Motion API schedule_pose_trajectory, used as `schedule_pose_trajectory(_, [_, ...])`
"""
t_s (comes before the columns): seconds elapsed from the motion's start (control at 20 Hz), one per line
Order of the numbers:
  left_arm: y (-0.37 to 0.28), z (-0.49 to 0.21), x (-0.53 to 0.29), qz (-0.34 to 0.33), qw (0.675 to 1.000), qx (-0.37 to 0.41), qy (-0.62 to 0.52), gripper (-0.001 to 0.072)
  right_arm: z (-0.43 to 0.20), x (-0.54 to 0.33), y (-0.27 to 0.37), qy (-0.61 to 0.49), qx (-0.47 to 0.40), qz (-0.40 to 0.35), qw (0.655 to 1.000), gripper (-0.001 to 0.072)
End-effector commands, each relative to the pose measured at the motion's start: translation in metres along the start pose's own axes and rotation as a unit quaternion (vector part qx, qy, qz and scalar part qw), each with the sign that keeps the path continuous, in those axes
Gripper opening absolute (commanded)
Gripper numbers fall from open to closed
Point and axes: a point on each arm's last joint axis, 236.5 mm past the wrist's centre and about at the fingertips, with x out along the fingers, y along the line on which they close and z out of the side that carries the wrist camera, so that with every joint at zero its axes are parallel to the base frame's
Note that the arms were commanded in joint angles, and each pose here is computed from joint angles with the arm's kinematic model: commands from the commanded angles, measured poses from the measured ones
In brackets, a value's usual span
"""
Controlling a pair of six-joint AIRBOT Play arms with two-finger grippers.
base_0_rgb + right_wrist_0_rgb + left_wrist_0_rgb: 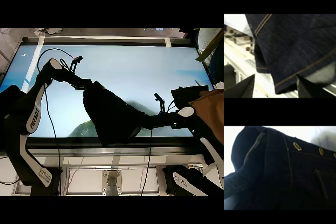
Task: Fold the clothes and pants, and hang the long-sleeved shirts on hangers.
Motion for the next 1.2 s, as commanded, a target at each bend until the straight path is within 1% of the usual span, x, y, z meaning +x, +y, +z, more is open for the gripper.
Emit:
schedule_pose_trajectory(0.0, [-0.007,-0.013,0.008,-0.016,0.999,0.023,0.033,0.0327,-0.006,0.020,0.011,-0.004,-0.018,-0.007,1.000,0.0546])
schedule_pose_trajectory(0.05, [-0.009,-0.016,0.007,-0.019,0.999,0.027,0.039,0.0038,-0.007,0.020,0.011,-0.004,-0.015,-0.007,1.000,0.0546])
schedule_pose_trajectory(0.1, [-0.009,-0.016,0.004,-0.019,0.999,0.031,0.041,0.0026,-0.005,0.019,0.009,-0.007,-0.015,-0.009,1.000,0.0546])
schedule_pose_trajectory(0.2, [-0.002,-0.012,-0.009,-0.002,0.999,0.030,0.029,0.0026,0.001,0.015,0.000,-0.017,-0.016,-0.024,0.999,0.0546])
schedule_pose_trajectory(0.25, [0.006,-0.008,-0.019,0.015,1.000,0.011,0.017,0.0025,0.005,0.012,-0.008,-0.020,-0.016,-0.036,0.999,0.0545])
schedule_pose_trajectory(0.3, [0.017,-0.002,-0.032,0.034,0.999,-0.027,-0.001,0.0025,0.006,0.008,-0.018,-0.021,-0.008,-0.053,0.998,0.0545])
schedule_pose_trajectory(0.4, [0.024,-0.001,-0.053,0.036,0.997,-0.066,-0.015,0.0026,0.001,0.004,-0.036,-0.010,0.000,-0.088,0.996,0.0546])
schedule_pose_trajectory(0.45, [0.024,-0.008,-0.058,0.032,0.997,-0.069,-0.005,0.0025,0.000,0.005,-0.036,-0.008,0.005,-0.087,0.996,0.0546])
schedule_pose_trajectory(0.55, [0.020,-0.020,-0.058,0.021,0.997,-0.072,0.022,0.0026,0.002,0.013,-0.022,-0.011,0.018,-0.057,0.998,0.0545])
schedule_pose_trajectory(0.7, [0.009,-0.023,-0.050,0.014,0.997,-0.062,0.035,0.0025,-0.008,0.042,-0.003,0.016,0.008,-0.015,1.000,0.0545])
schedule_pose_trajectory(0.9, [0.002,-0.023,-0.045,0.013,0.998,-0.054,0.041,0.0025,-0.031,0.080,-0.002,0.065,0.018,-0.004,0.998,0.0545])
schedule_pose_trajectory(1.05, [0.016,-0.029,-0.048,0.037,0.997,-0.053,0.049,0.0025,-0.041,0.093,0.006,0.086,0.011,0.001,0.996,0.0544])
schedule_pose_trajectory(1.1, [0.020,-0.030,-0.049,0.046,0.996,-0.052,0.052,0.0026,-0.040,0.095,0.010,0.087,0.004,0.002,0.996,0.0530])
schedule_pose_trajectory(1.15, [0.025,-0.033,-0.050,0.056,0.996,-0.051,0.056,0.0026,-0.037,0.096,0.013,0.083,0.000,0.003,0.997,0.0392])
